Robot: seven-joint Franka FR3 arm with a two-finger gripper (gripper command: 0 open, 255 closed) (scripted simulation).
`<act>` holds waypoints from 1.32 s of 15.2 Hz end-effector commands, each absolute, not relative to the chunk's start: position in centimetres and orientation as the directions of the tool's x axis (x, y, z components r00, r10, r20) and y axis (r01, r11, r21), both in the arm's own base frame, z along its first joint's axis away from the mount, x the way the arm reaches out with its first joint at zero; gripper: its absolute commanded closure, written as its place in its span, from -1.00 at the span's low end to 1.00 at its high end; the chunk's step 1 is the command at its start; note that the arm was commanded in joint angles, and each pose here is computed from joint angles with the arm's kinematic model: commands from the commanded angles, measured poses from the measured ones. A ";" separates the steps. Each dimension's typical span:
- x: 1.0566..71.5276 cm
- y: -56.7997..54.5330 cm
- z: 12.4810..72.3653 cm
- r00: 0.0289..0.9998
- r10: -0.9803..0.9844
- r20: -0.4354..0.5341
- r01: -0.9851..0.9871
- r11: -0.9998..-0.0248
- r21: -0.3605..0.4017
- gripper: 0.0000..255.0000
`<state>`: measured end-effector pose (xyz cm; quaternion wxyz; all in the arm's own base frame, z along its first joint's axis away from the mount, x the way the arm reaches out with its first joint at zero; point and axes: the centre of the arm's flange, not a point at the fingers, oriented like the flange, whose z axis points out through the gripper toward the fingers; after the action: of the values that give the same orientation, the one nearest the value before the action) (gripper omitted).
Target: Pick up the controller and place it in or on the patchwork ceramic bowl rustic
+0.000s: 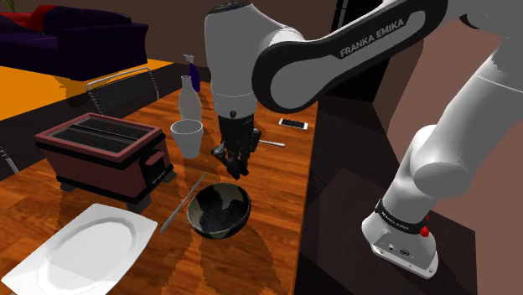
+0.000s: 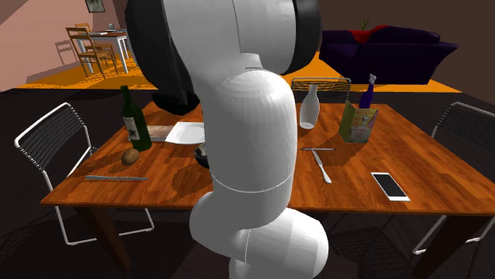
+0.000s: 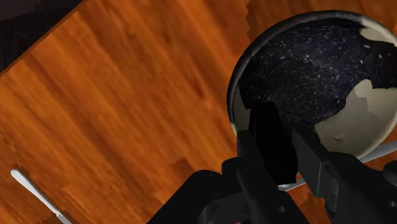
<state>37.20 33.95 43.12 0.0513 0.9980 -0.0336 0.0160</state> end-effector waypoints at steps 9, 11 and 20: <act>37.2 38.5 39.3 0.997 -0.068 0.035 -0.071 -0.992 0.100 1.00; 37.2 38.5 38.3 0.997 -0.068 0.035 -0.071 -0.992 0.100 1.00; 37.2 38.5 35.3 0.997 -0.068 0.035 -0.071 -0.992 0.100 1.00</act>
<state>37.16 38.45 35.37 0.0506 0.9980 -0.0347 0.0158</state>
